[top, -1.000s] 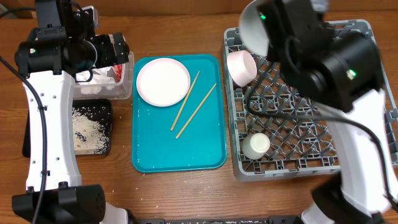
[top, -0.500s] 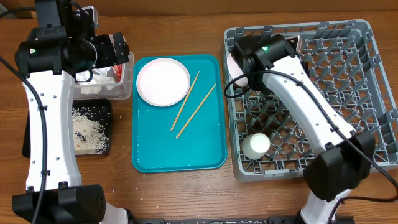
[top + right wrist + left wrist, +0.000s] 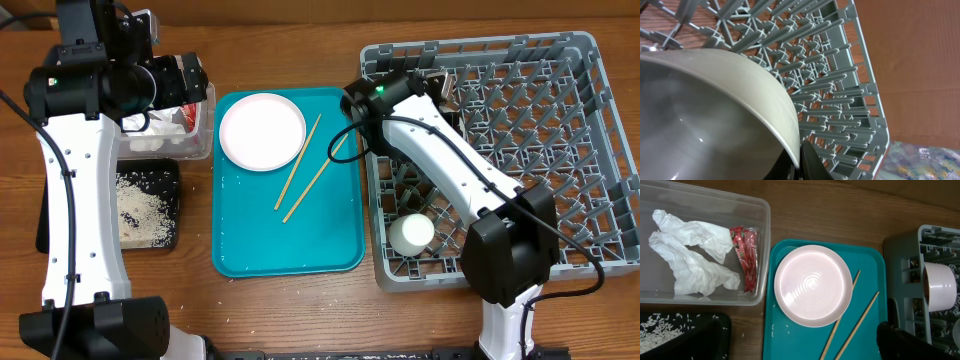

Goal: Sort waste into correct bins and load items into the dishwasher
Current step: 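Lift the white bowl and place it in the dish rack, then move the right gripper back toward the teal tray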

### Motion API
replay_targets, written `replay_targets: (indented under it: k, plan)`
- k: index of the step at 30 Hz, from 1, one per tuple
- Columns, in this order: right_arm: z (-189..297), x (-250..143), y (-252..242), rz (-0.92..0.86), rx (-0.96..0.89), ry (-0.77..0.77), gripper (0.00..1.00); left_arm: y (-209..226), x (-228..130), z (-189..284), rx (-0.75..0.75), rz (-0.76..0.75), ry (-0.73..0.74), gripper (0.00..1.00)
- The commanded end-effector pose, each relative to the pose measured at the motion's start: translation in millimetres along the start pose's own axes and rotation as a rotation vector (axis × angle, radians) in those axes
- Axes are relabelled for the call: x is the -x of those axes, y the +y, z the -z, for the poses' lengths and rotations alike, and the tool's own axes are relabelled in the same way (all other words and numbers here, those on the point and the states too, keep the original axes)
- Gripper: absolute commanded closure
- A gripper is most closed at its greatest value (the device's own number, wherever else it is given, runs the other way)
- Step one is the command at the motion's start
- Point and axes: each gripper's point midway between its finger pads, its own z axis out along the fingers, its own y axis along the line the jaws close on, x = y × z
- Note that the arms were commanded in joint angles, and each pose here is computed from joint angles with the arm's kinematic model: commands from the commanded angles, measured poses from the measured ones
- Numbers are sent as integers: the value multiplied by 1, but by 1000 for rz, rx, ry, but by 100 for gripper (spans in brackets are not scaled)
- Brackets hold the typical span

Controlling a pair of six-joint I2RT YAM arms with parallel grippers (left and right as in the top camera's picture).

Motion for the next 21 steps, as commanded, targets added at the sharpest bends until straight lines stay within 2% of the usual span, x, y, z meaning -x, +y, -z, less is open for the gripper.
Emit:
replay_targets:
  k: [1,7,12,16,21]
  plan:
    - [6,-7,16,8,19,4,96,-3,2,0,0,-18,-7,0]
    - [3,-21,20,36,-27,-17,96,-3,2,0,0,-18,-7,0]
    - [6,2,6,4,-116,-152,96,-3,2,0,0,-18,-7,0]
    - [7,7,2,2,-138,-186,96,-3,2,0,0,-18,-7,0]
    - [13,-9,17,33,-72,-122,96,-3,2,0,0,-18,-7,0]
